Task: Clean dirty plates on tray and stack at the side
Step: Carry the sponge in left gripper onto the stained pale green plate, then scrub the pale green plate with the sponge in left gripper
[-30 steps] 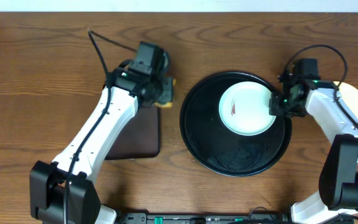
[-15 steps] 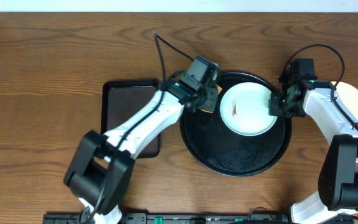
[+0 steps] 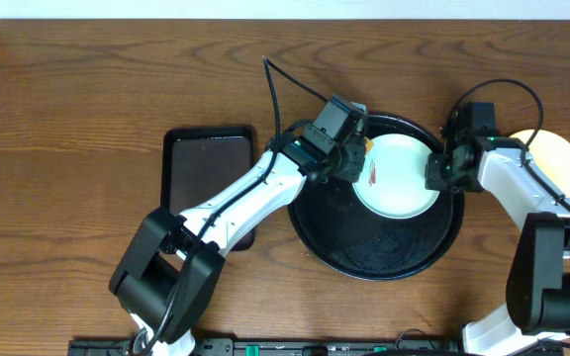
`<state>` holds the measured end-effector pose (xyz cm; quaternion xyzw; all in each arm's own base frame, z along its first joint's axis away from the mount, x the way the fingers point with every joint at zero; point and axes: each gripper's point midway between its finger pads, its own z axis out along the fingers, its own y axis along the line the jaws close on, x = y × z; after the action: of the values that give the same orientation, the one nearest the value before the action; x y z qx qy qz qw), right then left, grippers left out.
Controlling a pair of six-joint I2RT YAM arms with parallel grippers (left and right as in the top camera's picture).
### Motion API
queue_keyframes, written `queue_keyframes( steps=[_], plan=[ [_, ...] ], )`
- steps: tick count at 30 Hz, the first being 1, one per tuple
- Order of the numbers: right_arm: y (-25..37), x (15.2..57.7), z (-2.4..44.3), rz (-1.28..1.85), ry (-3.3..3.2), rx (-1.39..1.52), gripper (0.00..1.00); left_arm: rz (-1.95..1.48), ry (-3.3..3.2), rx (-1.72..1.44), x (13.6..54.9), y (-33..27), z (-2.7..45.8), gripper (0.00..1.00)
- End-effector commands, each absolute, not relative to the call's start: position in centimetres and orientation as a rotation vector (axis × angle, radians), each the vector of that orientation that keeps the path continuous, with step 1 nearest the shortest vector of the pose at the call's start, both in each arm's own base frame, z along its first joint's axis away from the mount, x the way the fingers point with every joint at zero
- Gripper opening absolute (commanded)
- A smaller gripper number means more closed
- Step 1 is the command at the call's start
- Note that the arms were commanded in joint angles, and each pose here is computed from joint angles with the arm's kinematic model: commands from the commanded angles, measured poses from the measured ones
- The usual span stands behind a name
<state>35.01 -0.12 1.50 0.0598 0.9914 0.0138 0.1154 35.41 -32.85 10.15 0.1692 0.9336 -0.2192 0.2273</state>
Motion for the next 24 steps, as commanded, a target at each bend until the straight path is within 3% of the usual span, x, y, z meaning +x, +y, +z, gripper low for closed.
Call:
queue_keyframes(
  steps=[1,7,24],
  plan=[
    [1.2,34.9,2.1,0.033,2.887,0.126,0.01,-0.664,2.556,0.470,35.6,-33.7,11.1,0.07],
    [1.5,34.8,2.0,0.034,2.891,0.112,0.01,-0.688,2.511,0.488,35.8,-34.7,11.7,0.07],
    [1.5,34.8,2.0,0.035,2.891,0.112,0.01,-0.506,2.584,0.519,35.4,-35.6,4.2,0.07]
  ],
)
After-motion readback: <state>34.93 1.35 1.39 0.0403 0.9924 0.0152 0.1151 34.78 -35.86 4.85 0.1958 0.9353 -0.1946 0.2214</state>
